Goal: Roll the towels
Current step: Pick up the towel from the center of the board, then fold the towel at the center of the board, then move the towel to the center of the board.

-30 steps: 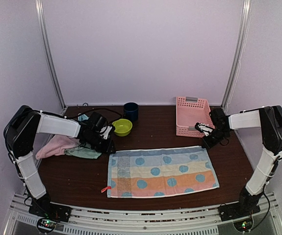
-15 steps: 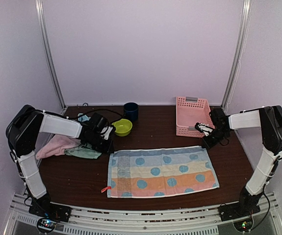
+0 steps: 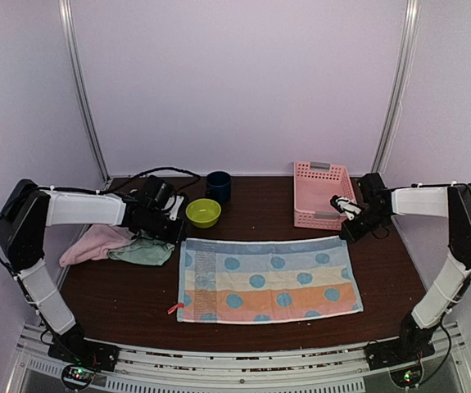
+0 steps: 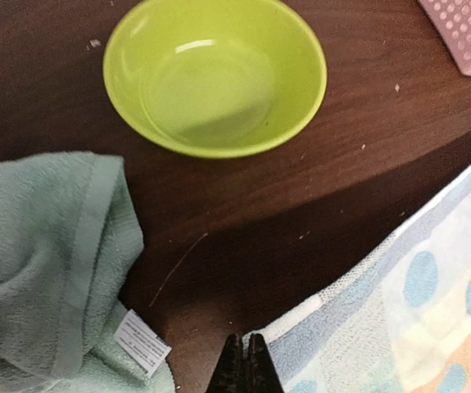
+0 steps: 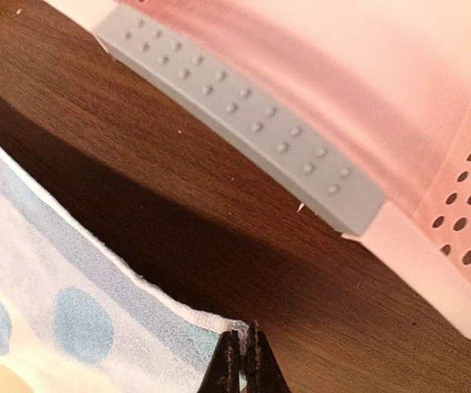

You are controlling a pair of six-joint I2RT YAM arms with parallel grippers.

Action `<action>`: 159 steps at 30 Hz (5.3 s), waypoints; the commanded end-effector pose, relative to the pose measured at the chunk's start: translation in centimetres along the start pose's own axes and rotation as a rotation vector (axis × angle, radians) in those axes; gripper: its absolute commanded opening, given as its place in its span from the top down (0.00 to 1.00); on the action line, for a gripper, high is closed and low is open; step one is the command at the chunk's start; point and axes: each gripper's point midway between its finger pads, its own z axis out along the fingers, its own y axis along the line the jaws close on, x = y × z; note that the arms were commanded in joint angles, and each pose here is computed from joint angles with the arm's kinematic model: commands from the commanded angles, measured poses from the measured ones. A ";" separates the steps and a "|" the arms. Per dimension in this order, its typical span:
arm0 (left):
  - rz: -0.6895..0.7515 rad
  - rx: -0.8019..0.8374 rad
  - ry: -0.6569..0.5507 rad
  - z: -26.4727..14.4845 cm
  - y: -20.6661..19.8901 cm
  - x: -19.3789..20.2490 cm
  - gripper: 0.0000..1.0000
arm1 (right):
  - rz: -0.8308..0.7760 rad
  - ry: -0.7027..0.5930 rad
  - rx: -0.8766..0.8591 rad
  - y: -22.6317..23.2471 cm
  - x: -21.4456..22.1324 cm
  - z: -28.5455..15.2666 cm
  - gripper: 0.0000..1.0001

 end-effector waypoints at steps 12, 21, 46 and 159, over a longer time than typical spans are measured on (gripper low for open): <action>0.049 0.022 -0.162 -5.3 -1.0 -3.4 1.00 | -0.042 -0.116 -0.035 1.0 -2.2 -4.2 1.00; 0.036 0.095 -0.154 -7.2 -1.9 -0.9 1.00 | -0.155 -0.125 -0.109 3.4 -0.1 -5.9 1.00; 0.050 0.333 0.106 -8.8 -4.6 9.0 1.00 | -0.510 0.010 -0.344 9.5 9.3 -8.8 1.00; 0.087 0.131 0.218 -0.5 -6.0 10.2 1.00 | -0.348 0.096 -0.161 6.1 6.6 -2.2 0.84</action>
